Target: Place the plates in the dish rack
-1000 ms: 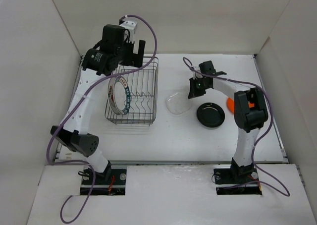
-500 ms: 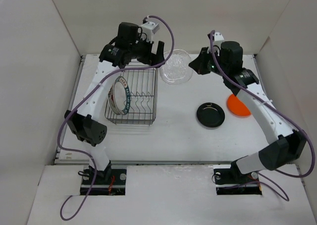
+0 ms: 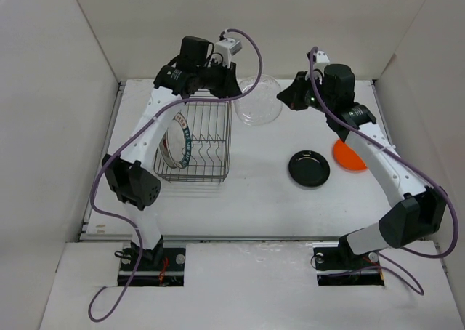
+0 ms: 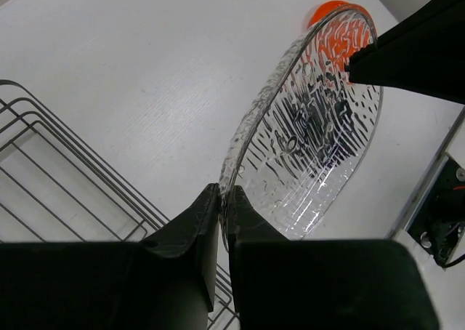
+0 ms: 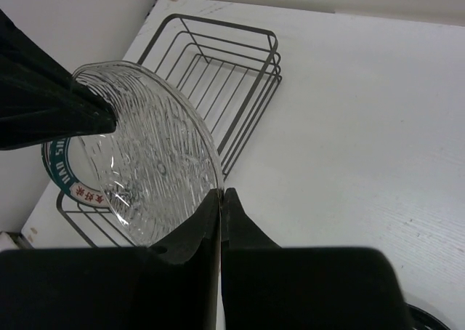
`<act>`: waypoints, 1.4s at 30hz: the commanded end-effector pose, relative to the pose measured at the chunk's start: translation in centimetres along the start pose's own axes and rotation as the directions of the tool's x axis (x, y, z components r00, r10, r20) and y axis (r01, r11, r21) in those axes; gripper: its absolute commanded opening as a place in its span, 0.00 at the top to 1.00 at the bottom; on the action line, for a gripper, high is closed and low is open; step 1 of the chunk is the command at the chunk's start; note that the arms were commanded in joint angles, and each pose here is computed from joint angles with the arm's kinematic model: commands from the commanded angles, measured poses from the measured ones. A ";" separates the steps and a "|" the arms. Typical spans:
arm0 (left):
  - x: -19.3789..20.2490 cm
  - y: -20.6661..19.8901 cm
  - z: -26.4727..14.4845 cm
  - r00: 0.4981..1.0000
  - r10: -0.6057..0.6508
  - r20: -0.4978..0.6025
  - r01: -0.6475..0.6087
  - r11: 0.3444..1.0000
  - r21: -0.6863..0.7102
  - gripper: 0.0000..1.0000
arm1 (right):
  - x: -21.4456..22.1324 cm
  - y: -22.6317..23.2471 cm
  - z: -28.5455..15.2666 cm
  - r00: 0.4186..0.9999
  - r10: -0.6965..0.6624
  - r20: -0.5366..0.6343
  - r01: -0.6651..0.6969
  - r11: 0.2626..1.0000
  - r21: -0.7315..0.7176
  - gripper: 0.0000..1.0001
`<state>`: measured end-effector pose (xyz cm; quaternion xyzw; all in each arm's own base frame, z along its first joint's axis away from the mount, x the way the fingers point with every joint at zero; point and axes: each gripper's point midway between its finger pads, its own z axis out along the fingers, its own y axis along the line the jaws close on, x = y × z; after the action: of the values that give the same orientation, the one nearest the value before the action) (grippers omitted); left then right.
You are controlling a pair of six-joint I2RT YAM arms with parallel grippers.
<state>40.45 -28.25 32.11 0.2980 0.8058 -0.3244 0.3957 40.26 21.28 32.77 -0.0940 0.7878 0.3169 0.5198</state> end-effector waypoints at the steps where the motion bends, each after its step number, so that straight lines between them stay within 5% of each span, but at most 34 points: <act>1: -0.8 -2.6 -1.7 0.998 0.051 0.043 -0.054 0.995 0.086 1.00 | -3.6 3.3 -0.4 0.992 -0.010 0.124 0.026 0.992 -0.122 1.00; 3: -0.7 -2.6 -2.2 0.998 0.043 0.051 -0.046 0.997 0.068 1.00 | -3.6 3.3 -0.4 0.992 -0.010 0.124 0.026 0.992 -0.122 0.85; 4: -0.6 -2.4 -3.0 0.997 0.046 0.056 -0.047 0.999 0.025 1.00 | -3.6 3.3 -0.4 0.992 -0.010 0.124 0.026 0.992 -0.122 0.56; 5: -0.7 -2.1 -3.5 0.997 0.040 0.068 -0.040 0.999 -0.010 1.00 | -3.2 2.7 -0.2 0.993 -0.006 0.119 0.018 0.995 -0.100 0.01; 10: -1.0 1.6 -9.1 0.991 0.025 0.135 0.032 0.915 -0.403 1.00 | -1.5 -0.8 -0.1 0.996 0.033 0.082 -0.039 0.996 0.079 0.00; 11: -0.8 3.4 -11.6 0.988 0.037 0.147 0.051 0.831 -0.553 1.00 | -0.9 -1.7 0.2 0.997 0.042 0.061 -0.049 0.992 0.120 0.00; 15: 3.2 6.7 -16.1 0.997 -0.011 0.075 0.066 0.592 -0.803 1.00 | 0.6 -3.6 0.5 0.999 0.050 0.012 -0.051 0.973 0.227 0.00; 18: 6.3 8.5 -17.1 0.999 -0.049 0.003 0.026 0.480 -0.877 1.00 | 1.7 -3.8 0.8 0.998 0.054 -0.013 -0.049 0.969 0.241 0.00; 25: 10.9 10.6 -15.0 0.985 -0.117 -0.128 -0.068 0.416 -0.907 1.00 | 2.4 -4.0 1.2 0.998 0.056 -0.030 -0.047 0.967 0.250 0.00; 42: 11.9 12.5 -12.4 0.983 -0.143 -0.112 -0.052 0.366 -0.929 1.00 | 3.4 -5.3 0.3 0.998 0.033 -0.062 -0.014 0.959 0.284 0.00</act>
<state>37.74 -8.81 23.49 0.0590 0.8985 0.1932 0.3896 41.61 18.68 26.74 -0.0202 0.8489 0.2116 0.4840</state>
